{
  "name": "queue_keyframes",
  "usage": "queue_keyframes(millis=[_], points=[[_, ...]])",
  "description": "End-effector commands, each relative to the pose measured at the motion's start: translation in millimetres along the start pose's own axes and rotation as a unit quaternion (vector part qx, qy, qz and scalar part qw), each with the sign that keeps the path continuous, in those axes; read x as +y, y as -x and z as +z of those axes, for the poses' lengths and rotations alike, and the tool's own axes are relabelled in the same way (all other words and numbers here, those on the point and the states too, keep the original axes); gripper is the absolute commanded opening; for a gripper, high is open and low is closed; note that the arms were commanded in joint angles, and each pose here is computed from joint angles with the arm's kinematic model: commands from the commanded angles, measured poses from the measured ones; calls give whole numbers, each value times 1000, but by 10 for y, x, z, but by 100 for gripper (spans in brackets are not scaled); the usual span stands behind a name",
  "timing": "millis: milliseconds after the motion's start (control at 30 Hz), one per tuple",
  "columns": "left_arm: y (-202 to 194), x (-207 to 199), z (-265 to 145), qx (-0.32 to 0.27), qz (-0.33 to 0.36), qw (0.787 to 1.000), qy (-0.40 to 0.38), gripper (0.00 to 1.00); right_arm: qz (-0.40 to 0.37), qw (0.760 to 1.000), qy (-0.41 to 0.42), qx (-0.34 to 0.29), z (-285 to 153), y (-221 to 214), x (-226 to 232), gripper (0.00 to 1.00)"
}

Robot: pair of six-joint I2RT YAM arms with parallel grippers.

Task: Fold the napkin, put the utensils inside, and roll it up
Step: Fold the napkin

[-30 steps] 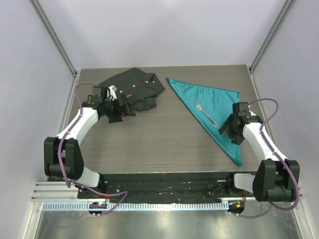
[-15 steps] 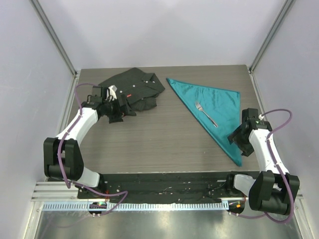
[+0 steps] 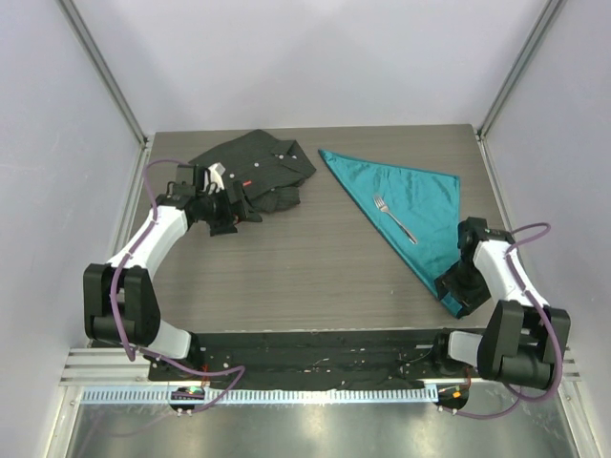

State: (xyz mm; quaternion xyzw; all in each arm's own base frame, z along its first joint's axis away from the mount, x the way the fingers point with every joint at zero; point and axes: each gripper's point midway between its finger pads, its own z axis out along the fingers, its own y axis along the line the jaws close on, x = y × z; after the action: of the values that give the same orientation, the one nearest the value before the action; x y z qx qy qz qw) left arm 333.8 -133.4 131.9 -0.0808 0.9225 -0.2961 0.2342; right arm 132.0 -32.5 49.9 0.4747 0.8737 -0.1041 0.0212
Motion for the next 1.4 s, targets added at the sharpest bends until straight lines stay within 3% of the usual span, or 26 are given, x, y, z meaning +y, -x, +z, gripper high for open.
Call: queue_keyframes(millis=[0, 900, 1100, 1367], points=[[123, -167, -97, -17, 15, 1000, -21, 94, 13, 999, -31, 0, -11, 138, -8, 63], [80, -140, -7, 6, 6, 1000, -23, 93, 14, 996, -85, -11, 181, 288, -35, 62], [87, -136, -6, 5, 9, 1000, -22, 93, 2, 996, -92, -7, 200, 301, -35, 53], [81, -126, 4, 8, 6, 1000, -21, 93, -12, 996, -85, -14, 202, 323, -29, 34]])
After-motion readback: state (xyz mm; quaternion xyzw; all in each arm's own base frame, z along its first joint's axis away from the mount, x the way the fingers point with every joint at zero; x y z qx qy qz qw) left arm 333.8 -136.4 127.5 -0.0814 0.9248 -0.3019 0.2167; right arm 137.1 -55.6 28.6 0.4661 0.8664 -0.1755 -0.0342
